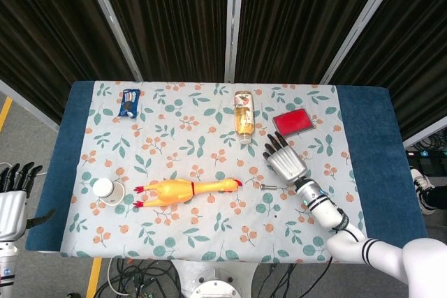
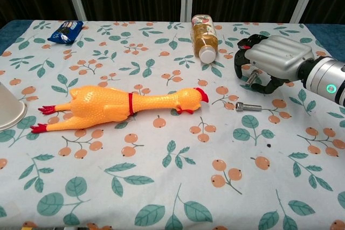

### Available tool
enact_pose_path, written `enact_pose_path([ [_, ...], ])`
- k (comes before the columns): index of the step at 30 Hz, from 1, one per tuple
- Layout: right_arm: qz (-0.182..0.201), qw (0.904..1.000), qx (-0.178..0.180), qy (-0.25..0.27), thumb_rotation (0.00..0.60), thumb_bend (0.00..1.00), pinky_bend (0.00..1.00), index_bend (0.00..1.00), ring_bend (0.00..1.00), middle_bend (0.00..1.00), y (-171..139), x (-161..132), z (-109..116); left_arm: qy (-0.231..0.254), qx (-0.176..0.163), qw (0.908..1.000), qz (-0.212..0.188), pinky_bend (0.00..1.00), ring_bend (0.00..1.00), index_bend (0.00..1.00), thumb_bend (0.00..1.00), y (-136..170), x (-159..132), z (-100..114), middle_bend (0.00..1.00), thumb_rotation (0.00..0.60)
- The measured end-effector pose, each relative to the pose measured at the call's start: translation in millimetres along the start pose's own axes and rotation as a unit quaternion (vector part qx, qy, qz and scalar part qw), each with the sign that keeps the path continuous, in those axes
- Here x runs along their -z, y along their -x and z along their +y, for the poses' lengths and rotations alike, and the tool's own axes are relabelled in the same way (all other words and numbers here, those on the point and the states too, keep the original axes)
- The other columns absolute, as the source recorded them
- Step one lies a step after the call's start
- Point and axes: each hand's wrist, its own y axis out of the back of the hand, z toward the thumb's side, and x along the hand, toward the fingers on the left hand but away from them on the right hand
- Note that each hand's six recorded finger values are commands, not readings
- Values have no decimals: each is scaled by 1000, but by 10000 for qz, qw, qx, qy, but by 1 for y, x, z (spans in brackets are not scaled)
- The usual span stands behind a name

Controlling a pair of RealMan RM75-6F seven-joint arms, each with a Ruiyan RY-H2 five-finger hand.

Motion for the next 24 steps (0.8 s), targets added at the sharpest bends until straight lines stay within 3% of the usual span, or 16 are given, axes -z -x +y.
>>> enact_pose_path([
  [18, -127, 9997, 37, 190, 600, 299, 8, 529, 0, 258, 3, 7, -9, 5, 4, 10000, 31, 2, 0, 152, 0, 0, 1, 0, 87, 600],
  [24, -164, 9994, 73, 310, 600, 364, 8, 589, 7, 277, 4, 8, -7, -15, 2, 10000, 37, 2, 0, 152, 0, 0, 2, 1, 87, 600],
])
